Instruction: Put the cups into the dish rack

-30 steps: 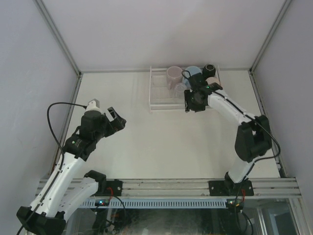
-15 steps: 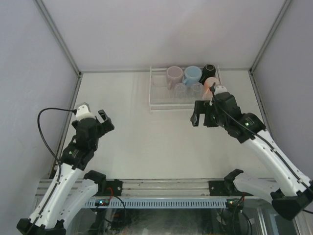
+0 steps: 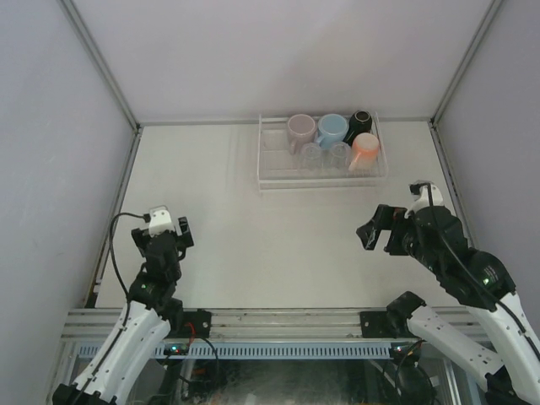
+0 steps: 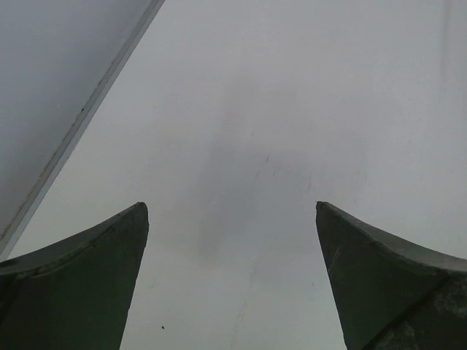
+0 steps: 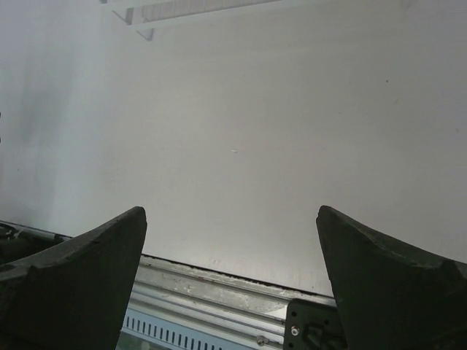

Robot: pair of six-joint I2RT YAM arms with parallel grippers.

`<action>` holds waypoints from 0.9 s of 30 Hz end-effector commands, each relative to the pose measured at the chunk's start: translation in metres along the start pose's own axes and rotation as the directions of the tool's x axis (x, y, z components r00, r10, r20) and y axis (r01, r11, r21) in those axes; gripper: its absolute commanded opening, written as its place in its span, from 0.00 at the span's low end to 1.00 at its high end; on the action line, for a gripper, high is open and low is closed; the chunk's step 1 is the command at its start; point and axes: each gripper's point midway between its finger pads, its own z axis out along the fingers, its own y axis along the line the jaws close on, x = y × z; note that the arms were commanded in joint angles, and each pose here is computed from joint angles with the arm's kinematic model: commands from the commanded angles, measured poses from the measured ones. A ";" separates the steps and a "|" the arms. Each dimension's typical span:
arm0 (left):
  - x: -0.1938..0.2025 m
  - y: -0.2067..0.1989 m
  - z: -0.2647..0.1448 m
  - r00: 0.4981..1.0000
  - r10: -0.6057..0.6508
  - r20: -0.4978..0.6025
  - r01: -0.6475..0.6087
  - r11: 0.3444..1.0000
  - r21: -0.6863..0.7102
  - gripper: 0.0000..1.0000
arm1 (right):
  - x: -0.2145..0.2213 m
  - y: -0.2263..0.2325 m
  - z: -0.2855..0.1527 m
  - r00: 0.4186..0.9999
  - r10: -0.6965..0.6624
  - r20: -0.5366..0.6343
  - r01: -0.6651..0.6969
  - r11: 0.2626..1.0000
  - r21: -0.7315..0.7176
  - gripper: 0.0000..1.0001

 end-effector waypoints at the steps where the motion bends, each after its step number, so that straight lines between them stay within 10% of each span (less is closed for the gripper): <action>1: -0.001 0.001 0.011 0.995 0.041 0.095 -0.040 0.999 -0.016 1.00 | 0.000 -0.013 -0.001 1.000 -0.002 0.009 0.002 0.998 0.068 1.00; 7: 0.007 0.020 0.007 0.982 -0.040 0.186 0.059 0.994 -0.096 1.00 | 0.001 -0.020 0.019 0.997 -0.061 0.050 0.056 0.995 0.083 1.00; 15: 0.004 0.021 0.000 0.954 -0.103 0.281 0.121 0.992 -0.046 1.00 | -0.029 -0.036 0.050 0.889 -0.236 0.392 0.207 0.971 0.115 1.00; 27: 0.010 0.021 0.001 0.947 -0.119 0.300 0.138 0.989 -0.045 1.00 | 0.008 -0.118 0.105 0.871 -0.314 0.379 0.204 0.931 0.303 1.00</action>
